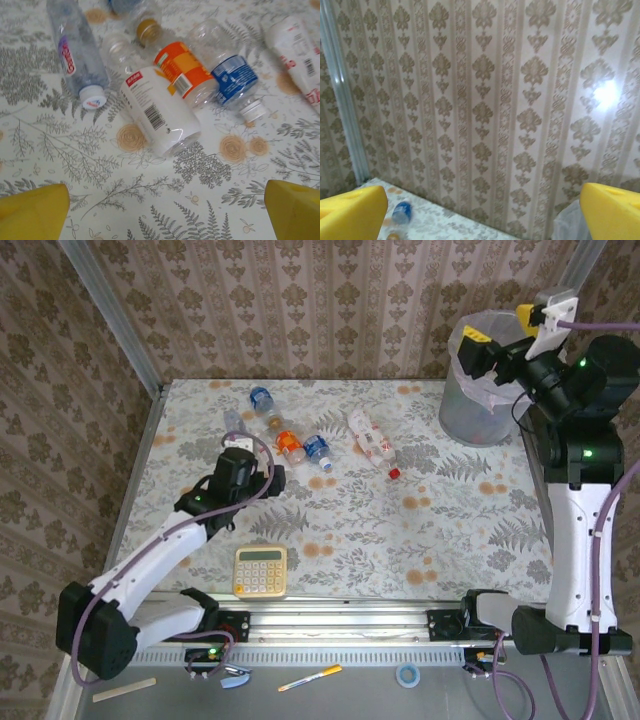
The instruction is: Throw the plastic bottles in the bin
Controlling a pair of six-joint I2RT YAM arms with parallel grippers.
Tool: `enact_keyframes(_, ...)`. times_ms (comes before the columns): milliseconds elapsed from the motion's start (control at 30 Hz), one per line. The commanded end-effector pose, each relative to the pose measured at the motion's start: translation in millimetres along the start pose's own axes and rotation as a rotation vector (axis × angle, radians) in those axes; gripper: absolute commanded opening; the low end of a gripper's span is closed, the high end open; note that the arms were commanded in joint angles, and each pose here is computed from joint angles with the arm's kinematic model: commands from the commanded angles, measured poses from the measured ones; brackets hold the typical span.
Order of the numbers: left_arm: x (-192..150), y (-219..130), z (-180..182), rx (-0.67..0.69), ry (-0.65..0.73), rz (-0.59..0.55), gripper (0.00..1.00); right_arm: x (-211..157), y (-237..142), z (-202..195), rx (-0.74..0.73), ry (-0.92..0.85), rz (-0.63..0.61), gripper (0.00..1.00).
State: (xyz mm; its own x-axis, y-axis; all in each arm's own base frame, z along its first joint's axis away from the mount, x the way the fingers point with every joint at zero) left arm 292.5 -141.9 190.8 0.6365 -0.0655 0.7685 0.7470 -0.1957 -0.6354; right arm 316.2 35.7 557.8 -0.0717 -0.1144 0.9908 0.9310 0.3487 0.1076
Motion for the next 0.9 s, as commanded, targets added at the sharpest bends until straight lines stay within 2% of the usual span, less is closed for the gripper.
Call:
enact_keyframes(0,4.8,8.9,-0.1,0.007,-0.077,0.052,1.0,-4.7,-6.1,17.4,0.08,0.031,-0.009,1.0)
enact_keyframes(267,9.1,57.4,-5.4,0.04,-0.107,0.142,1.0,-44.7,-16.8,36.9,0.139,0.095,0.062,1.0)
enact_keyframes(400,3.7,84.1,0.1,0.062,-0.148,0.194,1.0,-78.3,-22.3,61.5,0.195,0.115,0.157,1.0)
enact_keyframes(500,7.5,98.8,-3.0,0.047,-0.156,0.192,1.0,-99.9,-29.4,72.9,0.21,0.115,0.198,1.0)
enact_keyframes(867,-1.0,135.2,-14.4,-0.018,-0.18,0.213,0.97,-118.4,-44.6,76.7,0.182,0.12,0.261,1.0)
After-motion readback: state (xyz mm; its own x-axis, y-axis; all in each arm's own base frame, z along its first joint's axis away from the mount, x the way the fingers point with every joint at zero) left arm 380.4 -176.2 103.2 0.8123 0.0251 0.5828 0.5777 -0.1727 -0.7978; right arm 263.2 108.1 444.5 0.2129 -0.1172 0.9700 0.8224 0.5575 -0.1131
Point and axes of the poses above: each hand's point on the last joint's axis, 136 mm out from that joint toward the fingers, its own y axis out along the fingers, its own z axis along the line the jaws close on, x = y × z, the point moved 2 cm from there along -y, back along the fingers, and after that the axes turned 7 degrees about y, right-handed, at the moved point
